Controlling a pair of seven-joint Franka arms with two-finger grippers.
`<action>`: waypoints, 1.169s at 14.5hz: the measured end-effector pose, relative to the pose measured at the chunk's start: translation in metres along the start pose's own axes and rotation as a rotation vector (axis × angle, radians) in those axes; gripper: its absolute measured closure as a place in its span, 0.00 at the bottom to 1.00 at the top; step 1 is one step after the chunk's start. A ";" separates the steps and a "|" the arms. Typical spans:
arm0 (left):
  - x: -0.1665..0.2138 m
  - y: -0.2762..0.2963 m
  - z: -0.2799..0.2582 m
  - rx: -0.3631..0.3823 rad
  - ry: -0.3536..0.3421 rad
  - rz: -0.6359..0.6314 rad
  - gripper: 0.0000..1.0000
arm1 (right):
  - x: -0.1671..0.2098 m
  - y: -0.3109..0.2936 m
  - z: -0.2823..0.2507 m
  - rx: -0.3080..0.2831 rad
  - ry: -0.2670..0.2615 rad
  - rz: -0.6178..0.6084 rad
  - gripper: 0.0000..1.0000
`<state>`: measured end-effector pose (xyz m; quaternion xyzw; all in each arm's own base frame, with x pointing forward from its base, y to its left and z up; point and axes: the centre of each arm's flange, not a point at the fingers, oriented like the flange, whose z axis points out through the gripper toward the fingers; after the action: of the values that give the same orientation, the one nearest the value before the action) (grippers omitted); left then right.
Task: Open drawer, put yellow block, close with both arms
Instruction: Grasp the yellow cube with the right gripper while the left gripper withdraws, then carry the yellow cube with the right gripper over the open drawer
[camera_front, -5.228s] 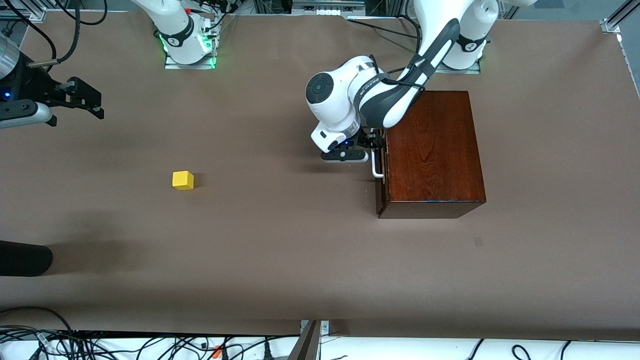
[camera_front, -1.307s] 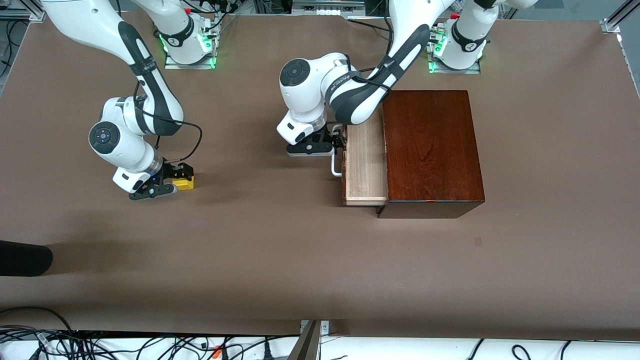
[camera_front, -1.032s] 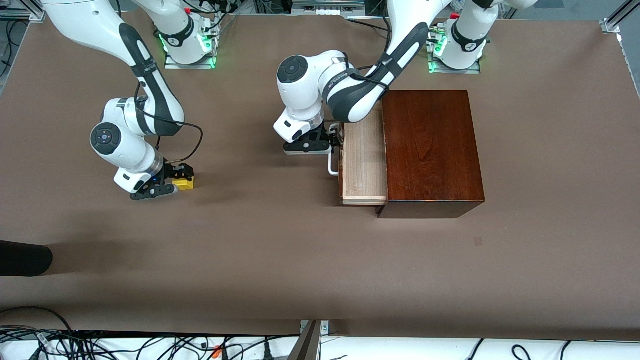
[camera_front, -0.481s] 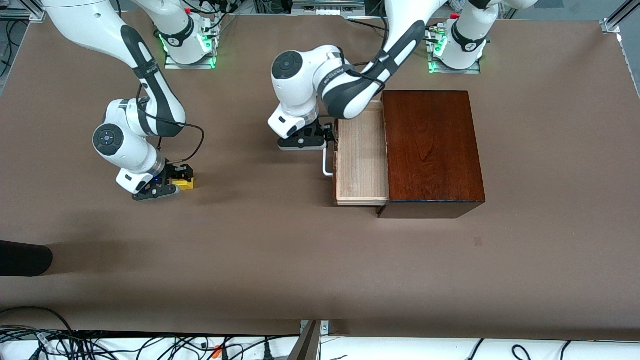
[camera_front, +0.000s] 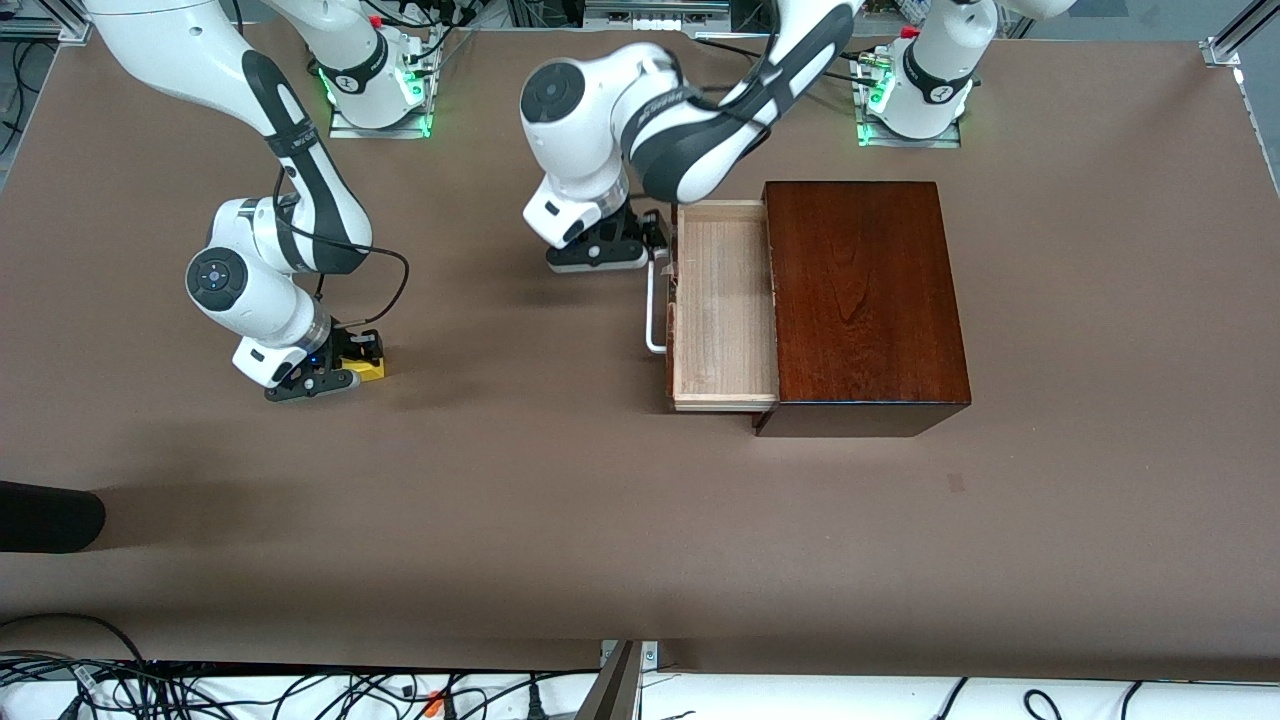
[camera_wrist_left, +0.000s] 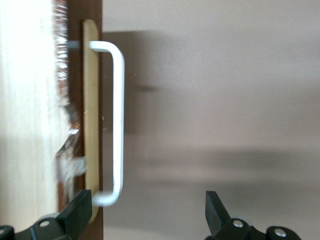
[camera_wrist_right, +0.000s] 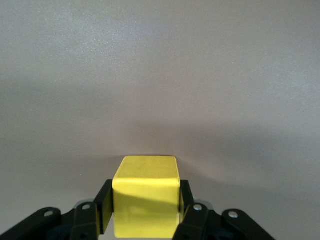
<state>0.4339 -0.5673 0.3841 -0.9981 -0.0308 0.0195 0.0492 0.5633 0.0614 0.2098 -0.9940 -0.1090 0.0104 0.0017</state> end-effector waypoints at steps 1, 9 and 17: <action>0.004 -0.011 -0.027 -0.014 -0.014 -0.026 0.00 | 0.000 0.000 0.000 0.000 0.001 0.000 0.45; 0.055 -0.174 -0.176 -0.022 -0.086 -0.163 0.00 | 0.030 -0.036 -0.038 0.027 0.005 -0.063 0.45; 0.097 -0.378 -0.189 -0.050 -0.157 -0.063 0.00 | 0.072 -0.137 -0.130 0.056 -0.014 -0.230 0.45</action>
<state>0.5156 -0.2041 0.6058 -0.9930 -0.0663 0.0952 0.0221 0.6067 0.2104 0.3387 -0.9743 -0.2221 0.0202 0.0301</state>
